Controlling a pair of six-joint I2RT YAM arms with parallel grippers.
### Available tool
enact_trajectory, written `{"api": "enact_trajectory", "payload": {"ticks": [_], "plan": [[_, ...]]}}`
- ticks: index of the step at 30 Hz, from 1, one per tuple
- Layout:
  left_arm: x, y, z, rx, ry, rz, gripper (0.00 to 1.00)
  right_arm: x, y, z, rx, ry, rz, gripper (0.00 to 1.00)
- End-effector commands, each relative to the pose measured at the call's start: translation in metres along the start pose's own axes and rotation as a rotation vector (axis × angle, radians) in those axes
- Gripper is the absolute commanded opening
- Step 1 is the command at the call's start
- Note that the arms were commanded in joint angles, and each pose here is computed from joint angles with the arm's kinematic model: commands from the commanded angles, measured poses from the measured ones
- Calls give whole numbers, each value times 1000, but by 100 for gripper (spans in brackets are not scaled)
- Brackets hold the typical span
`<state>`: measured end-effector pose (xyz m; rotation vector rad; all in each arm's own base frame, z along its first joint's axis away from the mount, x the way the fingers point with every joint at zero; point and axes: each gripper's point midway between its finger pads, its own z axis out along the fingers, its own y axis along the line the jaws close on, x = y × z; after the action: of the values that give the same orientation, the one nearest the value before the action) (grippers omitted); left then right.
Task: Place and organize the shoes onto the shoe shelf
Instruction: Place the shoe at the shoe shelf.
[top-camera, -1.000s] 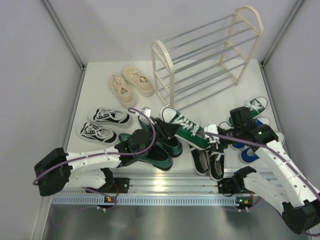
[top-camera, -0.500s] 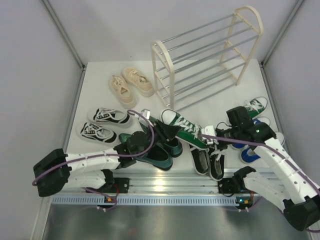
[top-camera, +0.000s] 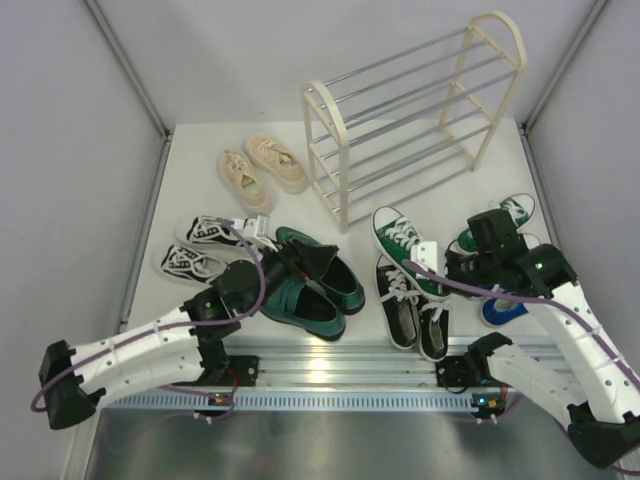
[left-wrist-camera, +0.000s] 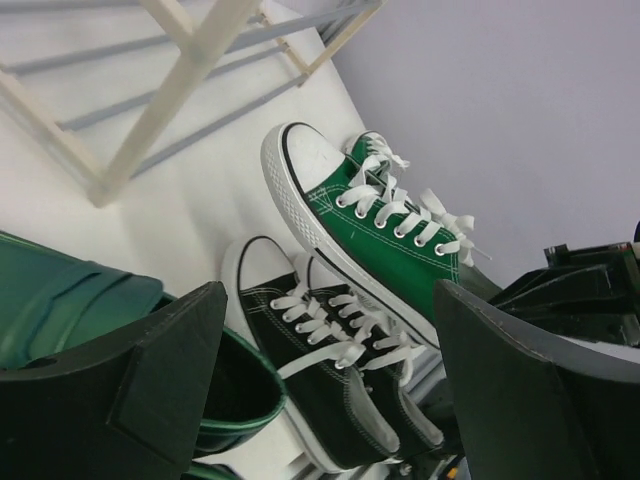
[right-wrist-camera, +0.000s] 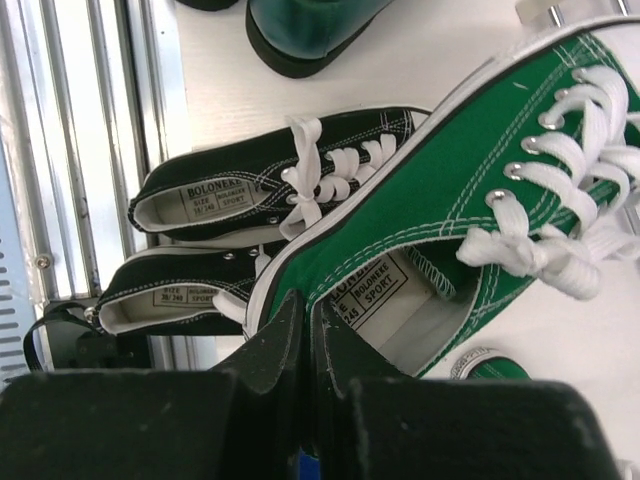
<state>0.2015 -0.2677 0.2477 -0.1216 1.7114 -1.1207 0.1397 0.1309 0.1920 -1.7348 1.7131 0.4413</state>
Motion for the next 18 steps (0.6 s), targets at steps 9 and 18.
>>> {"api": "enact_trajectory", "payload": {"ticks": [9, 18], "plan": [[-60, 35, -65, -175, -40, 430, 89, -18, -66, 5, 144, 4, -127, 0], [-67, 55, -93, -215, -31, 531, 91, -32, -134, 31, 254, 1, -143, 0]]}}
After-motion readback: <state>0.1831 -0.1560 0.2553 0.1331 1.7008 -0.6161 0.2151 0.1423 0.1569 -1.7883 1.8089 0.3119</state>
